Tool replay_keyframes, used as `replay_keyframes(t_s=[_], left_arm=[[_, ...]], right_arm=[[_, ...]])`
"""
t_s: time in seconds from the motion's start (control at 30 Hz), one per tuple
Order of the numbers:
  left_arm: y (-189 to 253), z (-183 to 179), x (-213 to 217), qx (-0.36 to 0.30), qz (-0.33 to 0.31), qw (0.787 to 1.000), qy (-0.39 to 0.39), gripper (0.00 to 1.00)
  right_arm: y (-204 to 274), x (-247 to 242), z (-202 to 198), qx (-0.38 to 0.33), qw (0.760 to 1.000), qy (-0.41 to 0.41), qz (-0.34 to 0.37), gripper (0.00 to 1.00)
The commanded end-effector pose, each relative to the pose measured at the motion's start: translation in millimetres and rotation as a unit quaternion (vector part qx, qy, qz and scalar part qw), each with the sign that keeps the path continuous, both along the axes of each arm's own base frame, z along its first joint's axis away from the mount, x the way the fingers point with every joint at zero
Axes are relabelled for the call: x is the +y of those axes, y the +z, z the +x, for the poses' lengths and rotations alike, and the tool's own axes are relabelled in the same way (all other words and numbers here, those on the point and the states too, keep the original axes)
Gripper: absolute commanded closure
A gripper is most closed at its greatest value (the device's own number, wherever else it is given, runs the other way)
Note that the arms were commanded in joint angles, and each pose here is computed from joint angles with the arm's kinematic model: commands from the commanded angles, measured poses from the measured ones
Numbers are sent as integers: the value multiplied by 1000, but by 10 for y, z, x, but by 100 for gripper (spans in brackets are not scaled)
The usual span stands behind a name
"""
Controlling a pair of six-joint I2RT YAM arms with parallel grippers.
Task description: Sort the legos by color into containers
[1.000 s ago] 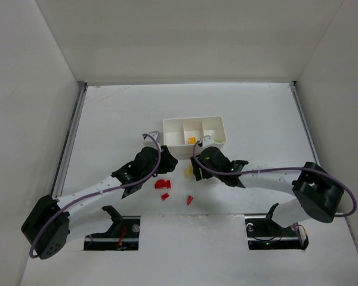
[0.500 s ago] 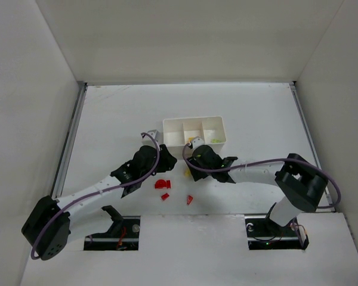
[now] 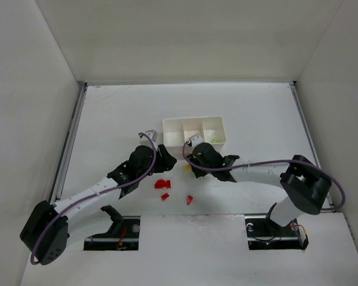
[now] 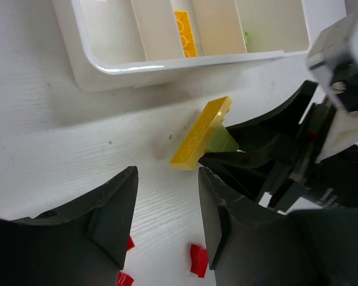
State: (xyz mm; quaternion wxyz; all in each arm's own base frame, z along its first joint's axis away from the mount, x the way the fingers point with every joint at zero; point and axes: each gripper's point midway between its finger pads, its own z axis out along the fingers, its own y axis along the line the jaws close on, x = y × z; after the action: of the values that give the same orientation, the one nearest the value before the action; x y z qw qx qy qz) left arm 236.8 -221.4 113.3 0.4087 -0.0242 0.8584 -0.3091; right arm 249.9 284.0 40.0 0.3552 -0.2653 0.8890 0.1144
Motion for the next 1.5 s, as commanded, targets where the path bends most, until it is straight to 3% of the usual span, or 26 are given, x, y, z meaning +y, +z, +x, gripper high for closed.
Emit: replay_keyframes(t_s=[0.0, 0.3, 0.6, 0.77, 1.47], left_arm=[[197, -61, -124, -11, -32, 999, -36, 56], [488, -255, -237, -4, -119, 989, -82, 37], [916, -312, -112, -3, -231, 969, -91, 35], [692, -616, -423, 48, -208, 964, -158, 37], [435, -691, -529, 77, -178, 966, -170, 42]], right_arm=[[452, 96, -19, -30, 998, 11, 52, 58], [1247, 253, -621, -38, 975, 131, 175, 61], [1218, 234, -840, -10, 972, 156, 176, 65], [1170, 301, -905, 13, 967, 176, 181, 66], [1125, 249, -674, 15, 973, 144, 180, 68]])
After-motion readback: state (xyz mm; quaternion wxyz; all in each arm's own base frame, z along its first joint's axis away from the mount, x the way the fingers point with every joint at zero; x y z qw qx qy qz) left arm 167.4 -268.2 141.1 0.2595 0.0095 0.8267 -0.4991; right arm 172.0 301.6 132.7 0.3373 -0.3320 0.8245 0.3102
